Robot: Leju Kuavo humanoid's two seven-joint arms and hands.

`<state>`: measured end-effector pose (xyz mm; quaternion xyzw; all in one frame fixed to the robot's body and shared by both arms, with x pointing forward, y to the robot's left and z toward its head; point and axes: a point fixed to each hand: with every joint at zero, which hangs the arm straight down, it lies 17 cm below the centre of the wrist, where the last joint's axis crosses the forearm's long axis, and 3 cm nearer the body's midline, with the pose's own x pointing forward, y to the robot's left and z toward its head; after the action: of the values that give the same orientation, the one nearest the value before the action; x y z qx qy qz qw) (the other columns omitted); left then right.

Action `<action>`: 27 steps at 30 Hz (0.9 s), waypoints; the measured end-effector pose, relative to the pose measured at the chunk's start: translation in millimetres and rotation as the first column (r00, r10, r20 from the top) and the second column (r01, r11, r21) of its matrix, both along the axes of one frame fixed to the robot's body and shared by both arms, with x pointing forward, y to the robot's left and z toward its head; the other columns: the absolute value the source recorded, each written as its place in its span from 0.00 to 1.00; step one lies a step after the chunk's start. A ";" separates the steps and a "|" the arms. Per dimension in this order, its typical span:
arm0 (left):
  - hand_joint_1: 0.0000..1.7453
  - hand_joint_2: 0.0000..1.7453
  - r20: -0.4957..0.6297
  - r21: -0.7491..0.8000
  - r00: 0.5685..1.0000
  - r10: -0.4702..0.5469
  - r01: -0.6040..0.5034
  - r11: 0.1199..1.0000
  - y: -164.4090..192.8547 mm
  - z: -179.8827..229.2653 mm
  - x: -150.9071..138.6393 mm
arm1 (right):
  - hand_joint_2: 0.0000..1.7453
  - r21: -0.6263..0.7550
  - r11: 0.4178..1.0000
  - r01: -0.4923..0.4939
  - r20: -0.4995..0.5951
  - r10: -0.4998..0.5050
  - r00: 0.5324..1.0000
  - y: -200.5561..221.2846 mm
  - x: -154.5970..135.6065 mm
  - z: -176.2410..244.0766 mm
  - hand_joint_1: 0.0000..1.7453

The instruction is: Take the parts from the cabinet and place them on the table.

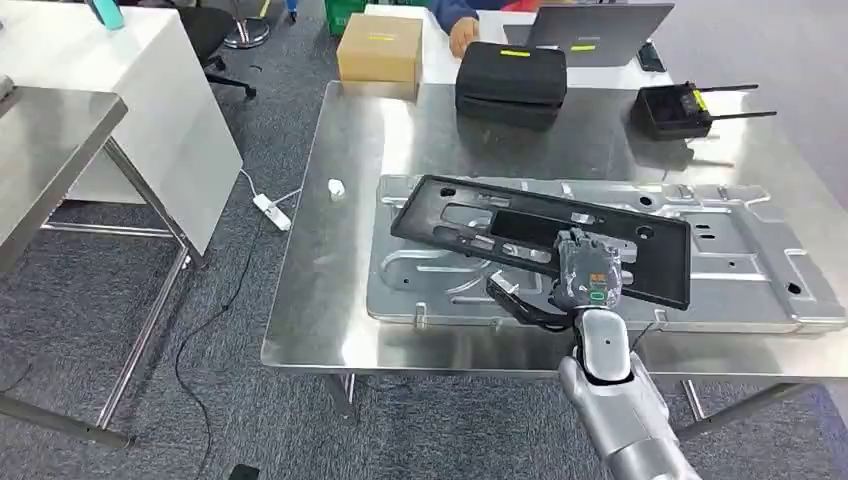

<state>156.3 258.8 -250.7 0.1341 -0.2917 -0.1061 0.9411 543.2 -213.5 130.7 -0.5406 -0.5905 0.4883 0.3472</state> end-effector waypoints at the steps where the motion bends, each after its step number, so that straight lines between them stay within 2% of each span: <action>1: 0.00 0.00 -0.001 0.000 1.000 0.000 0.000 1.000 0.0 -0.1 -0.3 | 1.00 -0.001 1.000 -0.002 -0.004 0.002 1.000 1.1 -0.6 -2.0 0.60; 6: 0.00 0.00 -0.003 0.001 1.000 -0.002 0.002 1.000 -0.2 -0.4 -1.1 | 1.00 -0.016 1.000 -0.009 -0.017 0.008 1.000 4.5 -1.3 -8.0 0.62; 7: 0.00 0.00 -0.003 0.001 1.000 -0.002 0.002 1.000 -0.5 -0.3 -1.0 | 1.00 -0.017 1.000 -0.010 -0.013 0.010 1.000 5.3 -0.2 -5.8 0.55; 8: 0.00 0.00 -0.002 0.001 1.000 -0.003 0.003 1.000 -0.5 -0.2 -0.7 | 1.00 -0.019 1.000 -0.013 -0.011 0.012 1.000 6.4 0.7 -4.3 0.36; 9: 0.00 0.00 -0.002 0.002 1.000 -0.003 0.003 1.000 -0.1 -0.2 -0.4 | 1.00 -0.017 1.000 -0.015 -0.010 0.015 1.000 8.4 0.8 -3.4 0.25; 13: 0.00 0.00 -0.002 0.006 1.000 -0.006 0.006 1.000 0.2 -0.2 -0.5 | 1.00 -0.015 1.000 -0.020 -0.011 0.020 1.000 12.0 1.0 -2.9 0.01; 19: 0.00 0.00 -0.004 0.011 1.000 -0.008 0.008 1.000 0.8 -0.4 -1.7 | 1.00 -0.021 0.999 -0.036 -0.037 0.035 0.999 19.0 -0.6 -9.8 0.00; 27: 0.00 0.00 -0.003 0.012 1.000 0.002 -0.002 1.000 2.9 -0.3 -1.7 | 1.00 0.001 0.997 -0.077 -0.015 0.077 0.997 30.2 -7.4 -2.0 0.00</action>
<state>154.6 261.7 -251.1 0.1401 -0.2897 -0.1071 0.9407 535.8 -183.3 128.7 -0.5135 -0.6084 0.5053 0.3329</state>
